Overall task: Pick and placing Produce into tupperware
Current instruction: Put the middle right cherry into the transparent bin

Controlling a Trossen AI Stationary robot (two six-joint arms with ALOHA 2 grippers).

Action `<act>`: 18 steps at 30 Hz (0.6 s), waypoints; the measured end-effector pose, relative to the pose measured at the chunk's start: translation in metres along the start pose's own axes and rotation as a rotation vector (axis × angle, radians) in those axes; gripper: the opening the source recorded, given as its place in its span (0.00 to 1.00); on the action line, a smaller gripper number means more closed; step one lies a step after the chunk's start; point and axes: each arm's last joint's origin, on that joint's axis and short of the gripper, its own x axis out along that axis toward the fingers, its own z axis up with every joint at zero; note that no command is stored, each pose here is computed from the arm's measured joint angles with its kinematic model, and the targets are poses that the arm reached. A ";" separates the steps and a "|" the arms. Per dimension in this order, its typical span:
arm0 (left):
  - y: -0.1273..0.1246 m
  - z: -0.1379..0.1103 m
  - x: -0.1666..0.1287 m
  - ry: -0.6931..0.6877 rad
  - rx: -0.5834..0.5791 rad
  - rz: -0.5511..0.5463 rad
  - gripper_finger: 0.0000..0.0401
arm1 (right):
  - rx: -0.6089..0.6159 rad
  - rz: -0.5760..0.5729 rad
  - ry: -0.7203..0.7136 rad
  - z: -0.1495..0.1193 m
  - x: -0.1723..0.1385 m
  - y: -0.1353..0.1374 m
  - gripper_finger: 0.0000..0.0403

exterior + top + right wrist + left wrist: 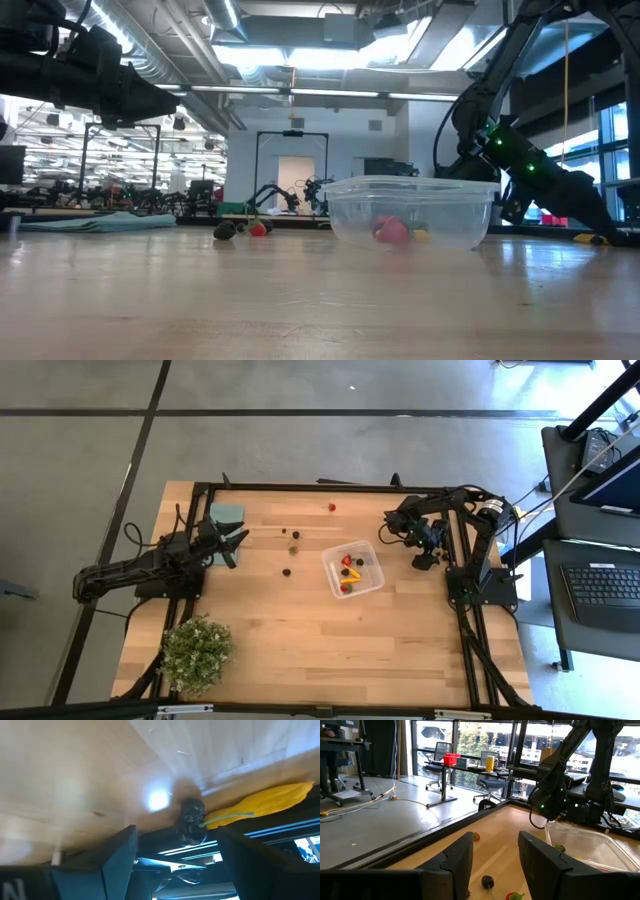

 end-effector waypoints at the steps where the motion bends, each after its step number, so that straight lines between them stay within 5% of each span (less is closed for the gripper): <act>1: 0.000 0.000 0.000 0.000 0.000 0.000 0.37 | 0.000 0.000 0.000 0.000 0.000 0.000 0.68; 18: 0.000 0.000 0.000 0.000 0.003 0.000 0.37 | 0.009 -0.052 0.020 -0.002 0.007 0.000 0.64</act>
